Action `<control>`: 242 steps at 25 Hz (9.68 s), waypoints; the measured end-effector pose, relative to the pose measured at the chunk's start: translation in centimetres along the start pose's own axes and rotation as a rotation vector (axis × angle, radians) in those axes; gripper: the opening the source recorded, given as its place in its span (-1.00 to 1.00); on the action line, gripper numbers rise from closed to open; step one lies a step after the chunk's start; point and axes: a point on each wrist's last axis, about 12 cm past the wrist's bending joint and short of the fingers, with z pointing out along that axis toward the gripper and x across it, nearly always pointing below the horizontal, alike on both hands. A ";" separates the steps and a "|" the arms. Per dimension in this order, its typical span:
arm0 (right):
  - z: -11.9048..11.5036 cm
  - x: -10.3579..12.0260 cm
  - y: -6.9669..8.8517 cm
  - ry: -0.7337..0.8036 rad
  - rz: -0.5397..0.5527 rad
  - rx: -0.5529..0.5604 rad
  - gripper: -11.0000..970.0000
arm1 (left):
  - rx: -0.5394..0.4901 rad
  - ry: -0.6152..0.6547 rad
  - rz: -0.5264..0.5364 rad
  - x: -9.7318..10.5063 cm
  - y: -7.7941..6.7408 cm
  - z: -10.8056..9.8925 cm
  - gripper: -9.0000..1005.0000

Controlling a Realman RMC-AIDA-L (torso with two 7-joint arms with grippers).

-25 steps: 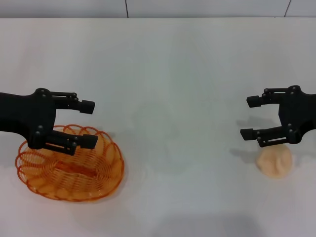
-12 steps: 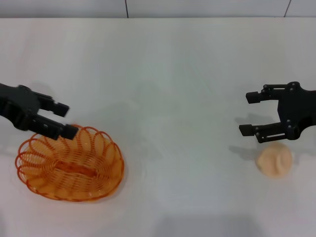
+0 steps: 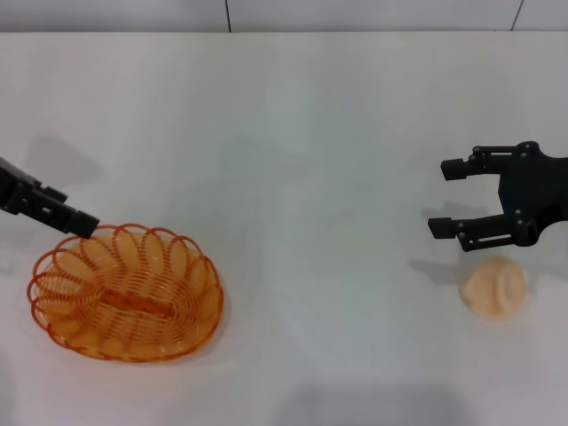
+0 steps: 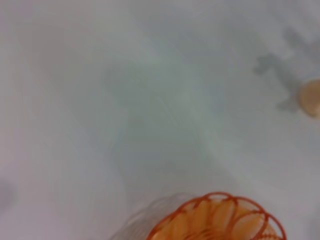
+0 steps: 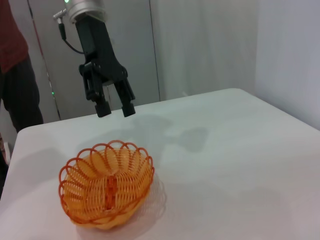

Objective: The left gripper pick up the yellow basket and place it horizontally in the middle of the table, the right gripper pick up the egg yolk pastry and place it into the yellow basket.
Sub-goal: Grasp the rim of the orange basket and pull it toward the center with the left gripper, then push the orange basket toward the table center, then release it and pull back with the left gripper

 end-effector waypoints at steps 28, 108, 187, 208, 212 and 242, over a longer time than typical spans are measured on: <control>0.1 -0.4 -0.1 -0.026 -0.001 0.005 0.68 | -0.177 0.227 -0.205 2.1 2.5 3.1 0.69; 0.1 -0.6 -0.2 -0.032 -0.006 0.003 0.68 | -0.219 0.216 -0.233 1.1 3.2 6.4 -0.55; 0.2 -0.7 0.1 -0.035 -0.018 -0.023 0.68 | -0.043 -0.038 -0.353 -7.3 -1.4 13.6 -0.83; 0.3 -0.8 0.2 -0.042 -0.018 -0.036 0.68 | -0.059 -0.027 -0.368 -7.0 -1.2 14.1 -0.82; 0.3 -0.8 0.2 -0.047 -0.017 -0.037 0.67 | -0.061 -0.036 -0.366 -7.1 -1.2 14.1 -0.82; 0.3 -0.8 0.3 -0.046 -0.015 -0.040 0.64 | -0.044 -0.026 -0.348 -7.6 -1.8 15.0 -0.82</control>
